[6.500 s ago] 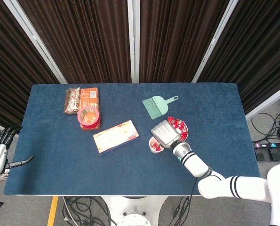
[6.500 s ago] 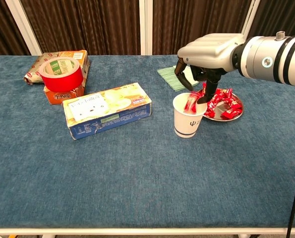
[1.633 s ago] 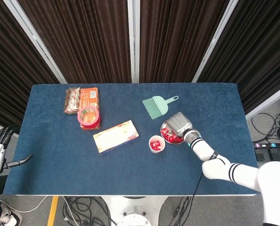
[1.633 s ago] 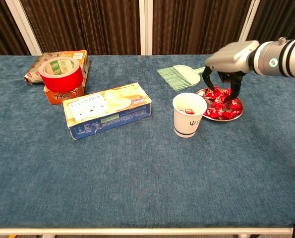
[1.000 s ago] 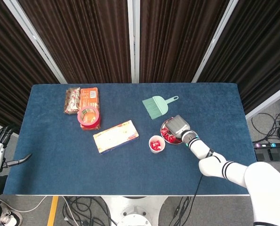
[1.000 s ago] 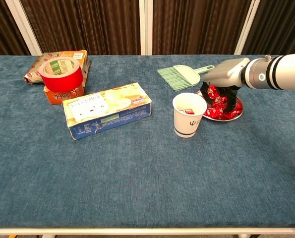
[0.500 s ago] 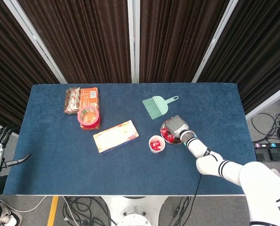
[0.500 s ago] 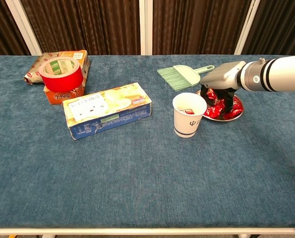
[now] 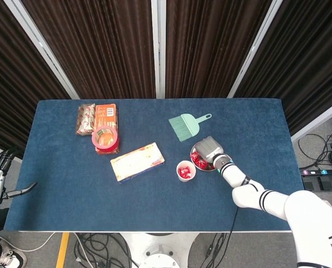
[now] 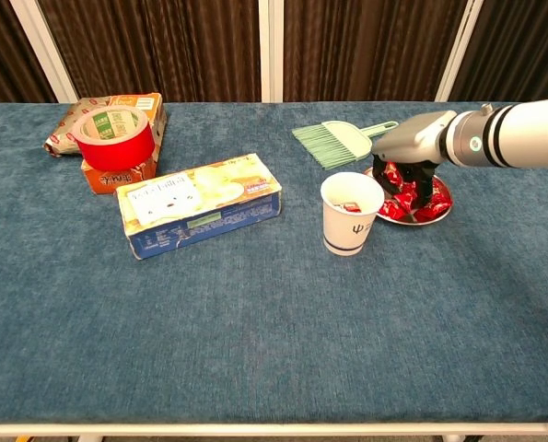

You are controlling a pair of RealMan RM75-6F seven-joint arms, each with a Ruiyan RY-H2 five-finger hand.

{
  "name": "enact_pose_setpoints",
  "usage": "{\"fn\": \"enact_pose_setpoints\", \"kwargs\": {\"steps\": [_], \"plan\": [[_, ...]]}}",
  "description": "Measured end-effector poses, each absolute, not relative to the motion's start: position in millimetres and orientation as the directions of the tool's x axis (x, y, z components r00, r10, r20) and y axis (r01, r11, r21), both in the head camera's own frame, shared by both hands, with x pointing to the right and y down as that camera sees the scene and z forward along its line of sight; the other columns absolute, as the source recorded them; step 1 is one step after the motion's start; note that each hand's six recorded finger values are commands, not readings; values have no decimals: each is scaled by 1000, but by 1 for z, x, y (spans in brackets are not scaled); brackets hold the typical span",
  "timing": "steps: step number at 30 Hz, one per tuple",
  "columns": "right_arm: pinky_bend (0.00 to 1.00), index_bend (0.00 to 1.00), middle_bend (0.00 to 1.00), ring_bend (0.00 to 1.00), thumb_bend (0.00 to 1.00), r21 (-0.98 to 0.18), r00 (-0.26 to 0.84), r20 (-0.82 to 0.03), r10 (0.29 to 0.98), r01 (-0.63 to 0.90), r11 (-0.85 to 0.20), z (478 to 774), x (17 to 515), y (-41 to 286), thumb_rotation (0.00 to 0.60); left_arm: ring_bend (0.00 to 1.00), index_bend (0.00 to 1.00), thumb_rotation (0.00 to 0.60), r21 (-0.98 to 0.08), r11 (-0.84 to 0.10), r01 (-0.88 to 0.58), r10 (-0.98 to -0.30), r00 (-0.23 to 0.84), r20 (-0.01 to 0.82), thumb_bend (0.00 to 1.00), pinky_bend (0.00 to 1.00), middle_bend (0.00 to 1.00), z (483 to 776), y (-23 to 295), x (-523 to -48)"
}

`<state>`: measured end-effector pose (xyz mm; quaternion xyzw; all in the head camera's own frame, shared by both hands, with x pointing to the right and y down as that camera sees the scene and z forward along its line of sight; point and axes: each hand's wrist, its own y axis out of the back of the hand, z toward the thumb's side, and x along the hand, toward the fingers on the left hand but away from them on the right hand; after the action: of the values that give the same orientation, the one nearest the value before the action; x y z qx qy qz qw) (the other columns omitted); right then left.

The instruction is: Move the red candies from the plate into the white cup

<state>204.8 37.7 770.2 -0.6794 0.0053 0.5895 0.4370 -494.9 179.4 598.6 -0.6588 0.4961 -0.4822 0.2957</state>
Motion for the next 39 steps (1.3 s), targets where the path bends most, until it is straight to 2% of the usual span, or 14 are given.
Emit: {"fn": "enact_pose_setpoints", "kwargs": {"steps": [11,17,21,23,26,28,31,39], "plan": [[1000,634,1000,1000,291,-721,419,-692,587,-434,-540,707,183,30,600,99,166,239,-868,-332,-370,-940,54,337,95,204,156,598,179,-490],[1000,634,1000,1000,291,-762,501,-647,575,-395,-513,677,161,46,600,99,166,239,-865,-333,-374,-940,60,336,96,204,155,598,180,-487],[1000,635,1000,1000,292,-764,534,-643,549,-391,-514,674,148,59,600,99,166,241,-867,-328,-374,-942,60,331,95,203,156,596,180,-487],[1000,634,1000,1000,254,-754,539,-652,533,-388,-530,676,145,63,600,99,166,238,-867,-326,-376,-943,58,329,93,204,155,595,181,-487],[1000,604,1000,1000,90,-743,549,-661,511,-385,-547,680,138,69,600,99,166,237,-868,-324,-377,-943,55,328,92,203,155,593,181,-489],[1000,568,1000,1000,32,-738,553,-665,502,-384,-554,682,136,71,600,99,166,237,-868,-322,-377,-944,53,327,91,204,155,593,181,-490],[1000,524,1000,1000,11,-734,557,-667,495,-377,-564,682,134,71,600,99,166,237,-868,-320,-379,-944,52,325,91,204,155,592,181,-491],[1000,508,1000,1000,20,-751,552,-649,523,-358,-555,676,139,61,600,99,166,236,-866,-323,-382,-943,57,327,91,204,156,593,180,-490]]}}
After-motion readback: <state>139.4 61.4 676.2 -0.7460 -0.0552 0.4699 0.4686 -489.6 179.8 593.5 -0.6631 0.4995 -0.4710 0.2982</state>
